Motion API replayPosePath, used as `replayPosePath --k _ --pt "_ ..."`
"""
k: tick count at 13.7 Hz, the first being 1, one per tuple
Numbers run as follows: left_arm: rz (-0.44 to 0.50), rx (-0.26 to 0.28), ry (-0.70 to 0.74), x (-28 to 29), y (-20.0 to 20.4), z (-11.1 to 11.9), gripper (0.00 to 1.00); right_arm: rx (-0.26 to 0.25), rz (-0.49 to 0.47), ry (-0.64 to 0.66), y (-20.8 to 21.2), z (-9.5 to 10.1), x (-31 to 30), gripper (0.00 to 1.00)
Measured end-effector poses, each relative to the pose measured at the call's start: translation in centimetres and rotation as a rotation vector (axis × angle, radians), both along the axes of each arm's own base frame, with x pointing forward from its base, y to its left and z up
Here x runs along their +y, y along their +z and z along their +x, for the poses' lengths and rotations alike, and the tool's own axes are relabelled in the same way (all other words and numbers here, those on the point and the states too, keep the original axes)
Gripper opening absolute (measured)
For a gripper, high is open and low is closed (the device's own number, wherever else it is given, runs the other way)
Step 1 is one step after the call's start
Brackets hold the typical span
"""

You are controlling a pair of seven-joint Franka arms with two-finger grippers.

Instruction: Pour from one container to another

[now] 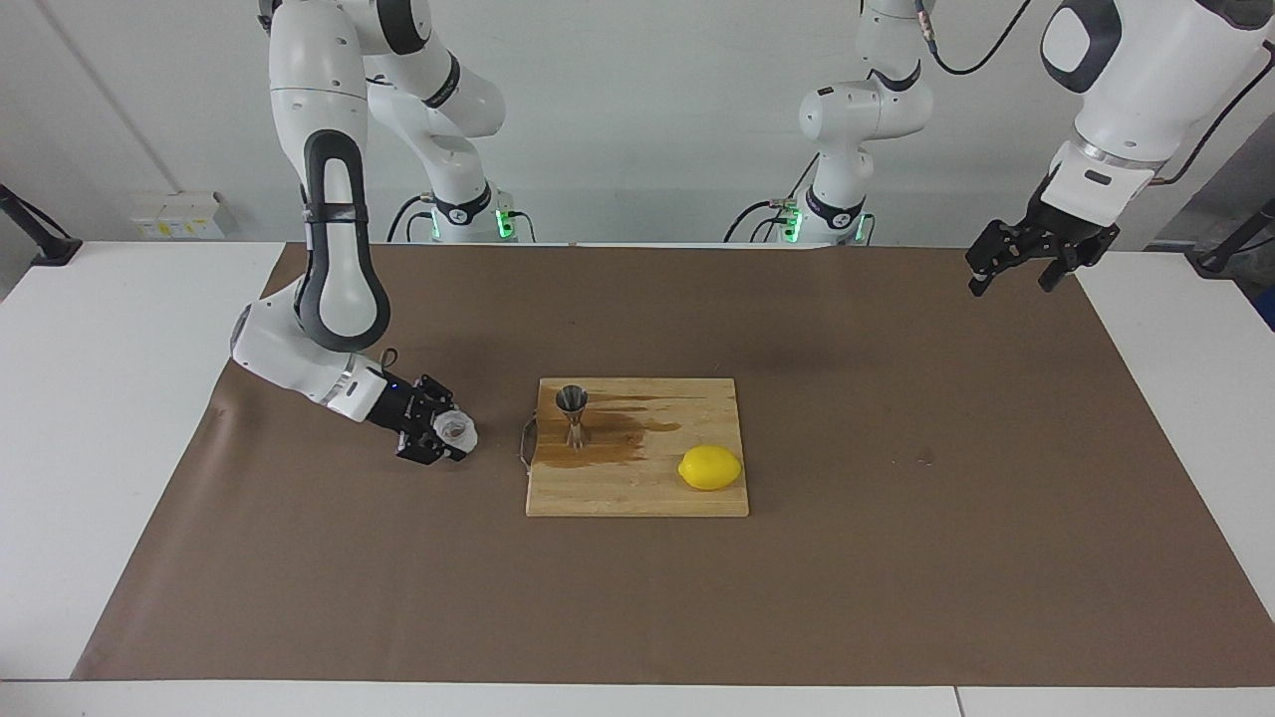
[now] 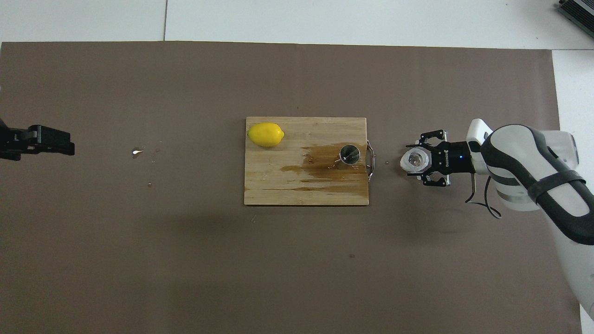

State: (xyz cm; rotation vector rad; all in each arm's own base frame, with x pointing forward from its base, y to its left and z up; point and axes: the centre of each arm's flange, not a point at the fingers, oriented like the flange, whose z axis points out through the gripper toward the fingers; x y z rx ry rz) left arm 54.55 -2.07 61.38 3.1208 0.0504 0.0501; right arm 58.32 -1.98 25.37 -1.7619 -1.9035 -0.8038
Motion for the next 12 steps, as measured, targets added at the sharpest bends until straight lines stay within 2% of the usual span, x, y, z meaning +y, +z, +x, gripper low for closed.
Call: replayPosePath --k 1,2,4,8,12 --pt "0.0 0.002 0.0 0.0 0.0 0.0 1.0 0.0 0.0 -0.007 0.1 0.0 -0.2 0.93" --pt "0.0 0.005 0.0 0.0 -0.1 0.0 1.0 0.0 -0.003 -0.018 0.6 0.1 -0.6 1.0" --pt "0.0 0.007 0.0 0.0 -0.1 -0.1 1.0 0.018 -0.038 -0.051 2.8 0.4 -1.0 1.0" --pt "0.0 0.008 0.0 0.0 -0.2 -0.1 1.0 0.172 -0.189 -0.198 11.0 -0.2 0.4 1.0" --pt "0.0 0.009 0.0 0.0 -0.2 -0.1 1.0 0.341 -0.379 -0.429 12.9 -0.7 3.8 1.0"
